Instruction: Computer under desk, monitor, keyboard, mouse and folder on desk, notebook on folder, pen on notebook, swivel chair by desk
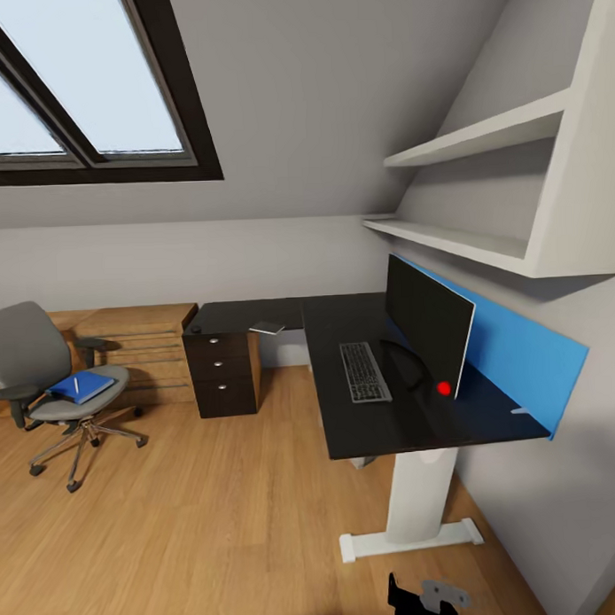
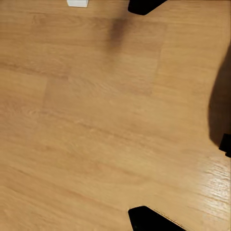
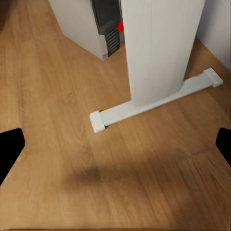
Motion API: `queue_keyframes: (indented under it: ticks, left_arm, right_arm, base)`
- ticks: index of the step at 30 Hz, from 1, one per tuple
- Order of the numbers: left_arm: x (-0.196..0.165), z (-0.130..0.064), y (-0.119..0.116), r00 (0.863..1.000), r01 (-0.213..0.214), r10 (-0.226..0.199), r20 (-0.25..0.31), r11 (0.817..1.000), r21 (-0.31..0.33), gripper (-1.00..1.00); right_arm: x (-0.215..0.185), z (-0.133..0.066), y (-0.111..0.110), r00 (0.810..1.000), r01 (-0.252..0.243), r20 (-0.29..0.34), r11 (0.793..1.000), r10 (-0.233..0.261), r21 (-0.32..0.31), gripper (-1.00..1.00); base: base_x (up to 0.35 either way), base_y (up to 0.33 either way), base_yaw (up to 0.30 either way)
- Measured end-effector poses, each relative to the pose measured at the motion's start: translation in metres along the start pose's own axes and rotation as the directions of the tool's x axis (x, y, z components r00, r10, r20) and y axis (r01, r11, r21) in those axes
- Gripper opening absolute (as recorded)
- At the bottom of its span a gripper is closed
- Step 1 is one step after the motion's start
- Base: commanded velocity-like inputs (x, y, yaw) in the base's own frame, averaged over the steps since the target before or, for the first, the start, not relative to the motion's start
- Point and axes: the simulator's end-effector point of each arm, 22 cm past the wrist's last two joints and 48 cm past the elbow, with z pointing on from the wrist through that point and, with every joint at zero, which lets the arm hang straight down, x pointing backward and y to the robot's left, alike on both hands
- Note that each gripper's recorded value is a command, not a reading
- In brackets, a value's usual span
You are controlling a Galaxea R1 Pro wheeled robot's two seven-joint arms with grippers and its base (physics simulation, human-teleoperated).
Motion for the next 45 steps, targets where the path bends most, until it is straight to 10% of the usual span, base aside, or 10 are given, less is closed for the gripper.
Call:
queue_keyframes:
  ticks: [45]
  left_arm:
    - [0.014, -0.001, 0.001, 1.0, -0.003, 0.003, -0.029, 1.0, -0.001, 1.0]
  right_arm:
    - [0.012, -0.01, 0.045, 0.998, 0.068, -0.011, 0.993, -0.07, -0.096, 1.0]
  base:
    - [0.234, 0.242, 0.137]
